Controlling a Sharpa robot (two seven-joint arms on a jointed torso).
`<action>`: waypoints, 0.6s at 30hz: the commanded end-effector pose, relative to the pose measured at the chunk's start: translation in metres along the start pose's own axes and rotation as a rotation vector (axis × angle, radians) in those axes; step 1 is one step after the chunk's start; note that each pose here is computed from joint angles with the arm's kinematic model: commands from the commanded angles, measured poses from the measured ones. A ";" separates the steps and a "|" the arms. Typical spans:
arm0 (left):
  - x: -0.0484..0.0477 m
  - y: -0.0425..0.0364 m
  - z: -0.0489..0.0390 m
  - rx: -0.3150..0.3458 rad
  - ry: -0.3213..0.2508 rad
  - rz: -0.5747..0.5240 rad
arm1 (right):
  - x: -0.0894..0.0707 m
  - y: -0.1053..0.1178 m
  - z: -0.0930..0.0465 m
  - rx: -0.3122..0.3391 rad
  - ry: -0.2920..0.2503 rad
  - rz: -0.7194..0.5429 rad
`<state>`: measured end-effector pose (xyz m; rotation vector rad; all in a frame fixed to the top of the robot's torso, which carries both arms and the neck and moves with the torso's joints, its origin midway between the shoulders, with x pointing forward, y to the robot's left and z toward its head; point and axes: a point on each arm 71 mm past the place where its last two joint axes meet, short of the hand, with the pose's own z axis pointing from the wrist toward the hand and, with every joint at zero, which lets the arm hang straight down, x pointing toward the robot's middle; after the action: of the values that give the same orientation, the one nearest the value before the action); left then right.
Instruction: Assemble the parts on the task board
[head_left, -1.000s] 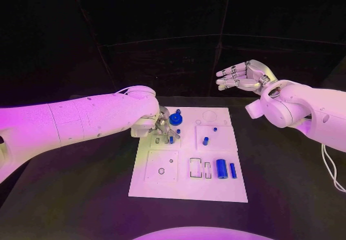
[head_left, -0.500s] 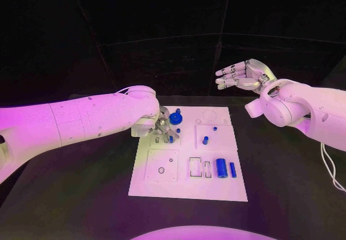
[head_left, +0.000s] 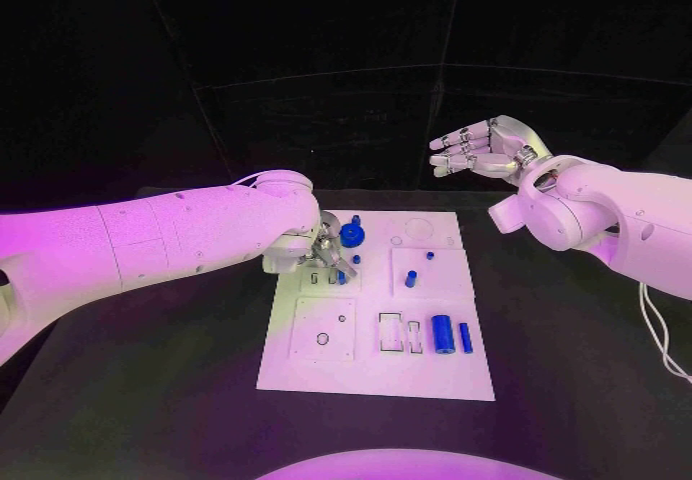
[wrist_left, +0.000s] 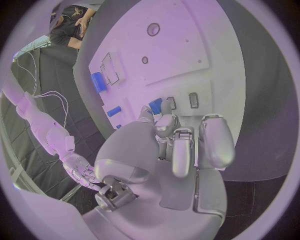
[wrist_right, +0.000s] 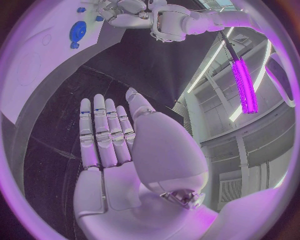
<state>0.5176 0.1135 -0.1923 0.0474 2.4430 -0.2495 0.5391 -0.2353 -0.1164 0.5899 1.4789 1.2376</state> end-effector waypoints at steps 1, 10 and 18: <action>-0.0004 -0.0011 -0.0006 0.016 -0.007 -0.014 | 0.000 0.002 0.001 -0.008 0.009 0.006; 0.0003 -0.0012 -0.0015 0.036 -0.007 -0.051 | 0.001 0.002 0.002 -0.006 0.012 0.007; 0.0011 0.0030 -0.0040 0.048 -0.017 -0.079 | 0.000 0.001 0.003 -0.004 0.013 0.006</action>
<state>0.5147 0.1187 -0.1914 -0.0064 2.4352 -0.3040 0.5415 -0.2345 -0.1173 0.5902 1.4841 1.2371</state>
